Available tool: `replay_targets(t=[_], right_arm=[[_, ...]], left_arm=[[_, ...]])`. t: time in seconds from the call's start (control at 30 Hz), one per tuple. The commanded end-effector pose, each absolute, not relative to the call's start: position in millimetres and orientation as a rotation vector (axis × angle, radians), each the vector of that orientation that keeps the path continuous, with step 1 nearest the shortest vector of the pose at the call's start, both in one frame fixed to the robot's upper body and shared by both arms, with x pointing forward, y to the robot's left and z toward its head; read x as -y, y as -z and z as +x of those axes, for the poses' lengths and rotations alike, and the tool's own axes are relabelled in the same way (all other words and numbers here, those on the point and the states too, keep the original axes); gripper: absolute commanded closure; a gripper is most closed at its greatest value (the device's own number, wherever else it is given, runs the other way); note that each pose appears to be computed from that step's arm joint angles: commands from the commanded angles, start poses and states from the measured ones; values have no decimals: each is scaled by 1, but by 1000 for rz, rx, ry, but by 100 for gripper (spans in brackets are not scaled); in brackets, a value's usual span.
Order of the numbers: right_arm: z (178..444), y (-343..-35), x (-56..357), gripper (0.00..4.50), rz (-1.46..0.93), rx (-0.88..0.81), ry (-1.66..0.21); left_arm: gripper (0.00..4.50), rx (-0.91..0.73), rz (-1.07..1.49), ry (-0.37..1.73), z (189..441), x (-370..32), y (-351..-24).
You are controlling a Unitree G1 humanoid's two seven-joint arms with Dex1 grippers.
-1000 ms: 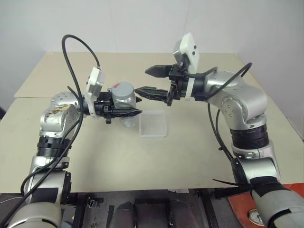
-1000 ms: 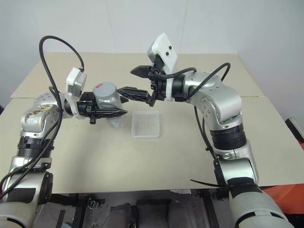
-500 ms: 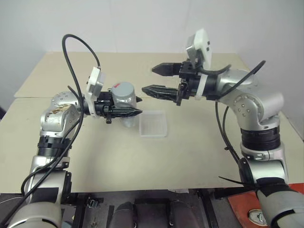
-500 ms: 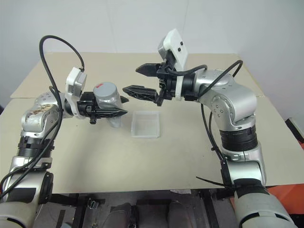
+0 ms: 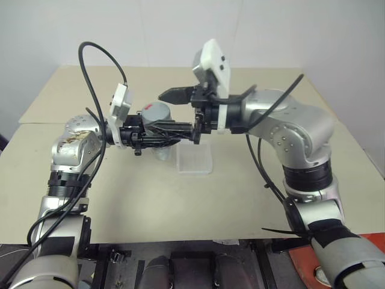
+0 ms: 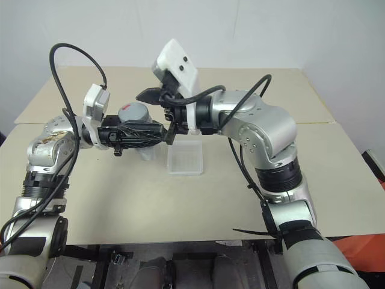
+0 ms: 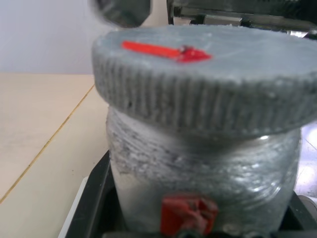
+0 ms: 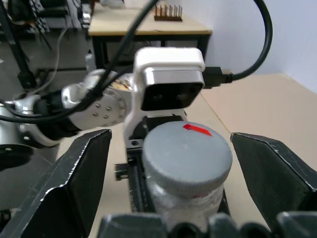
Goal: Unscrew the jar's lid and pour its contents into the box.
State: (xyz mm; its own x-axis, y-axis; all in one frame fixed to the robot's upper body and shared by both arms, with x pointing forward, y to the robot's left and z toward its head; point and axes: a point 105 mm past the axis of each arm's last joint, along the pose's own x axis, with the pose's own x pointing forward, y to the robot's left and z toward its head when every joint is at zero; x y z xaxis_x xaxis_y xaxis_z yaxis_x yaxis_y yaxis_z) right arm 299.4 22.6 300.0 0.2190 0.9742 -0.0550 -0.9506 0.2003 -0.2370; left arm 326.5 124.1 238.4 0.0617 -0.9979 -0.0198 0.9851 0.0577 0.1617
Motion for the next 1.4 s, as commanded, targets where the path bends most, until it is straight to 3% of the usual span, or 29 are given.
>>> replay_targets(t=[0.03,0.47,1.17,1.27,1.4], right_arm=[[302,-311,-27,2,-264,158,-1315],[311,-311,-23,2,-248,157,-1293],[302,-312,-22,2,-234,169,-1363],[301,-313,-22,56,-234,172,-1369],[300,-315,-21,172,-228,176,-1372]], left_arm=[[258,161,183,1509,324,-124,-251],[258,156,185,1500,322,-127,-251],[258,151,189,1498,322,-127,-249],[258,151,190,1496,321,-128,-248],[258,150,193,1494,322,-128,-248]])
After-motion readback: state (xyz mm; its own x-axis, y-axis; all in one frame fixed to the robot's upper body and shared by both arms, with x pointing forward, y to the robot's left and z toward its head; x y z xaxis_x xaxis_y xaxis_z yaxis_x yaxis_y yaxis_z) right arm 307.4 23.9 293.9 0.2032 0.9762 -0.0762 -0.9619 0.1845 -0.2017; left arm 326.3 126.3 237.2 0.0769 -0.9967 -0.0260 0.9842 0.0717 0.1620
